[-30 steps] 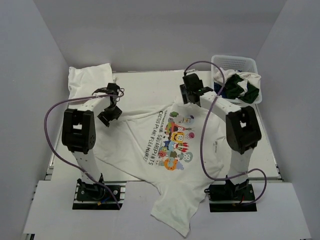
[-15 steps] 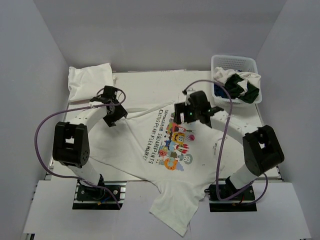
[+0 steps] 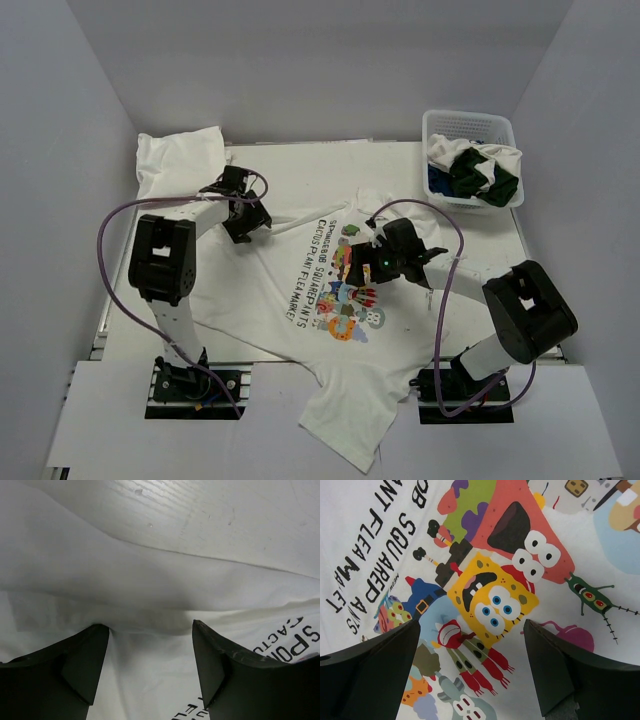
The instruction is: Fold and stack the t-shirts
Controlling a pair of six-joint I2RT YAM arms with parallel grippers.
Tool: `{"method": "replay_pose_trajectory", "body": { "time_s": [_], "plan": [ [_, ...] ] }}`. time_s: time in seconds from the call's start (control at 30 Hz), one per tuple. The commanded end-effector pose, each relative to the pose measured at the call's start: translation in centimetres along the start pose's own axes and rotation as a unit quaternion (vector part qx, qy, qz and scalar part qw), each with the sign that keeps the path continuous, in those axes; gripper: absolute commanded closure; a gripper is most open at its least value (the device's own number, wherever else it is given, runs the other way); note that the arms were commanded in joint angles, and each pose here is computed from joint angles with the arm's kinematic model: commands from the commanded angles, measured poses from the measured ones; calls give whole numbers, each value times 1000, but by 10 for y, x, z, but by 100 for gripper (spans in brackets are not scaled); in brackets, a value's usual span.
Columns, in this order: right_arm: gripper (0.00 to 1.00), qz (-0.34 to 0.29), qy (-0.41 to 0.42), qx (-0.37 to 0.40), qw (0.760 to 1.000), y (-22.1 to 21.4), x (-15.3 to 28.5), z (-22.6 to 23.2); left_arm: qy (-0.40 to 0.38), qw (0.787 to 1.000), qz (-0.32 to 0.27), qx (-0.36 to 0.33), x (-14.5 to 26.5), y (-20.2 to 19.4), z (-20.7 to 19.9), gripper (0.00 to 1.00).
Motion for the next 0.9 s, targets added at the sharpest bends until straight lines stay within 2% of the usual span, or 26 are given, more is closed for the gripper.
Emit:
{"method": "replay_pose_trajectory", "body": {
  "time_s": [0.0, 0.17, 0.23, 0.27, 0.43, 0.53, 0.6, 0.77, 0.83, 0.87],
  "plan": [
    [10, 46, -15, -15, 999, -25, -5, -7, -25, 1000, 2, -11, -8, 10, -18, 22],
    [10, 73, -29, -19, 997, -37, -3, -11, -18, 1000, -19, 4, -18, 39, -42, 22],
    [10, 88, -34, -20, 995, -43, -1, -12, 2, 999, -42, 9, -26, 52, -43, 22],
    [10, 91, -37, -20, 995, -44, -1, -12, -1, 997, -73, 11, -22, 66, -53, 22],
    [10, 110, -50, -21, 992, -54, 2, -15, -34, 994, -105, 27, -39, 100, -86, 21],
    [10, 118, -65, -22, 991, -58, 4, -18, -81, 986, -145, 32, -40, 134, -119, 21],
    [10, 120, -64, -21, 990, -60, 3, -19, -98, 982, -160, 28, -54, 142, -126, 19],
    [10, 116, -66, -15, 991, -53, 4, -19, -183, 962, -204, 13, -41, 168, -154, 19],
    [10, 115, -60, -14, 991, -53, 5, -17, -192, 956, -220, -10, -27, 172, -157, 19],
    [10, 112, -61, -12, 992, -52, 5, -17, -213, 947, -238, -27, -2, 171, -169, 19]
  ]
}}
Point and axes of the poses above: each gripper's point midway between its finger pads, its own x axis back along the fingers, its own z axis along the line the jaws close on, y = z × x, the point moved 8 cm from there along x, back along the fingers, and after that the axes turned 10 degrees about x, right-handed, at the moved point
